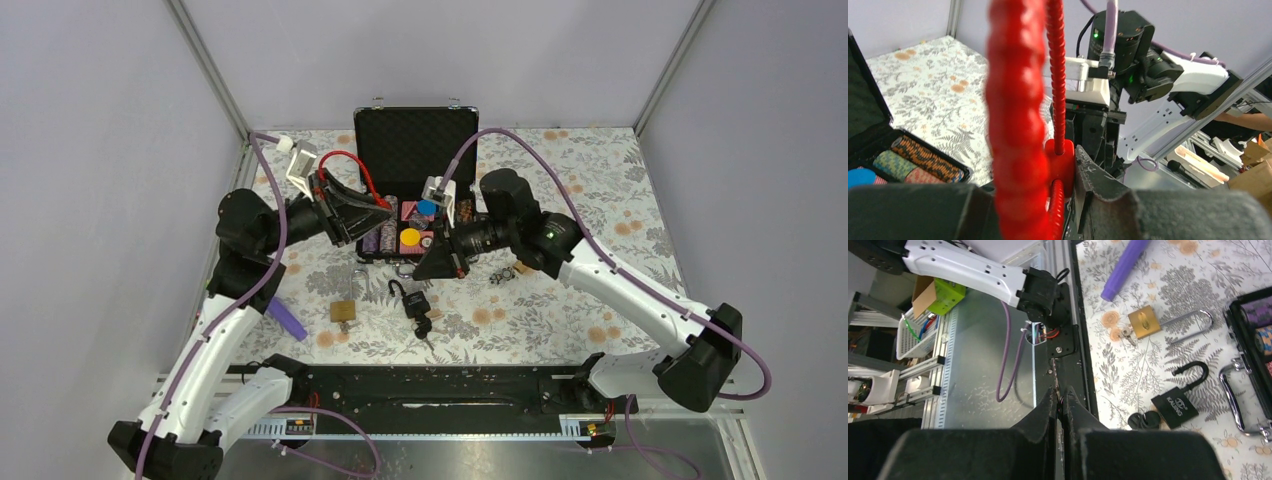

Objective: Lock with the key
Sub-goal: Remove the key from the lock, then place the key at the center of the board, then place the lock at the center of the board.

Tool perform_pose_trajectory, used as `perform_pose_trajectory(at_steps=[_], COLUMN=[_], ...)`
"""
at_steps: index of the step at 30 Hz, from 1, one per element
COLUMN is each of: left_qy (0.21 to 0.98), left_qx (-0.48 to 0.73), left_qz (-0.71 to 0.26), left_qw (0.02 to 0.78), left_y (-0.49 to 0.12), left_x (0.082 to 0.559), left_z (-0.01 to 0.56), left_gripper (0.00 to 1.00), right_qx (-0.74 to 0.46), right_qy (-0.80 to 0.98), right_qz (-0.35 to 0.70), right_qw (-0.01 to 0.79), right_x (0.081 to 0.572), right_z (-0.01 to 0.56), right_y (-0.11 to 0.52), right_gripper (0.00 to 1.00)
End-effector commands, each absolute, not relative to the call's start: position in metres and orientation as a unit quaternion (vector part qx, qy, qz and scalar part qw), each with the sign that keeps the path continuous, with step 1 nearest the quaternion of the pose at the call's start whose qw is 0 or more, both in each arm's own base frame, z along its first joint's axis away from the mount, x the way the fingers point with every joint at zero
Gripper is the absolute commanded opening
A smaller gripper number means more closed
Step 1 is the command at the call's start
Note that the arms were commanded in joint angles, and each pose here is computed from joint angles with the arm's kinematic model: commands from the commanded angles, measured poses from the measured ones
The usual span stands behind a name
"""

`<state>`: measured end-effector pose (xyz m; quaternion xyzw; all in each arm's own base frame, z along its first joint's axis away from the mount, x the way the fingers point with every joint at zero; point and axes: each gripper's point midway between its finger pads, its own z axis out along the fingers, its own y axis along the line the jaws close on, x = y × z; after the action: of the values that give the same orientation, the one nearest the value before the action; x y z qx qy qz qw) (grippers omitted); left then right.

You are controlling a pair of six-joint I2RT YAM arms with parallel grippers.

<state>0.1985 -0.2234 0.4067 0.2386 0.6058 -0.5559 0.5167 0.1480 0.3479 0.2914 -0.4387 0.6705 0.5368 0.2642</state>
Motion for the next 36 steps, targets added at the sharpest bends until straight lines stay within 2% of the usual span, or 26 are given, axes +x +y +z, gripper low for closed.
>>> perform_pose_trajectory(at_steps=[1, 8, 11, 15, 18, 23, 32, 36], left_qy=[0.602, 0.651, 0.678, 0.720, 0.743, 0.757, 0.810, 0.824], left_qx=[0.246, 0.215, 0.194, 0.197, 0.203, 0.210, 0.163, 0.157], left_qz=[-0.533, -0.559, -0.572, -0.561, -0.553, -0.561, -0.535, -0.527], left_qw=[0.541, 0.466, 0.419, 0.359, 0.318, 0.259, 0.174, 0.133], left_y=[-0.220, -0.248, -0.285, -0.348, -0.397, -0.468, -0.545, -0.557], left_x=[0.204, 0.215, 0.220, 0.220, 0.216, 0.197, 0.178, 0.161], left_z=[0.414, 0.356, 0.319, 0.270, 0.237, 0.193, 0.099, 0.079], left_gripper=[0.00, 0.00, 0.00, 0.00, 0.00, 0.00, 0.00, 0.10], right_qx=[-0.420, -0.236, -0.119, 0.016, 0.086, 0.177, 0.238, 0.258], right_qy=[0.693, 0.832, 0.886, 0.927, 0.937, 0.932, 0.926, 0.927], right_qz=[0.493, 0.356, 0.264, 0.151, 0.074, 0.018, 0.001, -0.007], right_qw=[0.316, 0.353, 0.363, 0.343, 0.329, 0.316, 0.292, 0.271], right_x=[0.165, 0.227, 0.252, 0.262, 0.250, 0.219, 0.186, 0.175], right_z=[0.302, 0.255, 0.222, 0.166, 0.131, 0.096, 0.061, 0.050], right_y=[0.335, 0.275, 0.227, 0.154, 0.107, 0.057, 0.036, 0.034], right_gripper=[0.00, 0.00, 0.00, 0.00, 0.00, 0.00, 0.00, 0.00])
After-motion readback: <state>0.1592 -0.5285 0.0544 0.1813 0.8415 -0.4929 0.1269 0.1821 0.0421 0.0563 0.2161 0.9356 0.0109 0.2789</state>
